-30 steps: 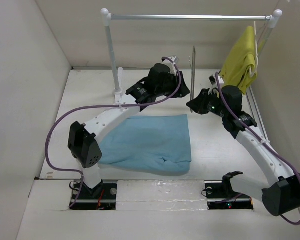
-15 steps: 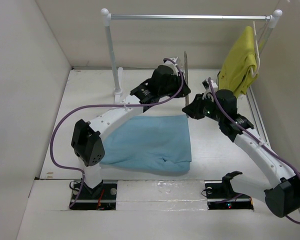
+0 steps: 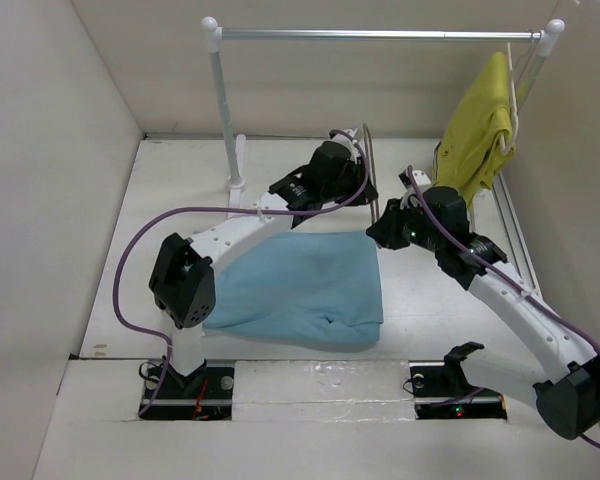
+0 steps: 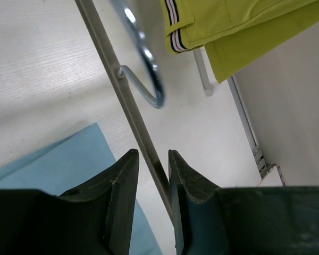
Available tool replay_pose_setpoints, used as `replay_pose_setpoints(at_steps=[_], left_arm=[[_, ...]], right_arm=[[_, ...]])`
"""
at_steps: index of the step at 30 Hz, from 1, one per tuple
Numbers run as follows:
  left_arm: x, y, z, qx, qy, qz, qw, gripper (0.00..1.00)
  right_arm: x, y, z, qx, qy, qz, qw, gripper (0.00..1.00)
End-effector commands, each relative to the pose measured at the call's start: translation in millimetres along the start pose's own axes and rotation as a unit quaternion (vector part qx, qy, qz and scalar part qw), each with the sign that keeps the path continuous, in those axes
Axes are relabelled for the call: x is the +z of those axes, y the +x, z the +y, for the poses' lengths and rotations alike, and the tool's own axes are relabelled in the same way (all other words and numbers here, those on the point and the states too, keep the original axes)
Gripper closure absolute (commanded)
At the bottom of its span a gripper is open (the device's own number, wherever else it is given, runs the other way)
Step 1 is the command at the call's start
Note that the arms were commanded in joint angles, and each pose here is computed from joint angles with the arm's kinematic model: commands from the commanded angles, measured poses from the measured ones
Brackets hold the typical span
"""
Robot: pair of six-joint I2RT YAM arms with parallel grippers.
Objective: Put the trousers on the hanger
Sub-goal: Pick up the hanger from the clothesline.
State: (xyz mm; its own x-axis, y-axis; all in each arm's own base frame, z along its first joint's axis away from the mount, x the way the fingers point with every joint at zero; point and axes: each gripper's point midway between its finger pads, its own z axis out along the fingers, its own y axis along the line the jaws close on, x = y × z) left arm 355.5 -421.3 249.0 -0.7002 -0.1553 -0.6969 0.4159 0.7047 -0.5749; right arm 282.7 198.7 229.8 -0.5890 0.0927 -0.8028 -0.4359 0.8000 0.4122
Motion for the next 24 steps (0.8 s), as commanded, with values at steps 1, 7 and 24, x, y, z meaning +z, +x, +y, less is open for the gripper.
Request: replay_pose_setpoints(at_steps=[1, 7, 24], left_arm=[[4, 6, -3, 0.003, 0.011, 0.006, 1.0, 0.74], [7, 9, 0, 0.006, 0.009, 0.01, 1.0, 0.83], [-52, 99, -36, -0.109, 0.129, 0.042, 0.985, 1.0]], right_arm=[[-9, -17, 7, -0.025, 0.007, -0.037, 0.999, 0.86], [-13, -13, 3, -0.03, 0.021, -0.034, 0.999, 0.86], [-109, 23, 7, -0.036, 0.044, -0.003, 0.998, 0.49]])
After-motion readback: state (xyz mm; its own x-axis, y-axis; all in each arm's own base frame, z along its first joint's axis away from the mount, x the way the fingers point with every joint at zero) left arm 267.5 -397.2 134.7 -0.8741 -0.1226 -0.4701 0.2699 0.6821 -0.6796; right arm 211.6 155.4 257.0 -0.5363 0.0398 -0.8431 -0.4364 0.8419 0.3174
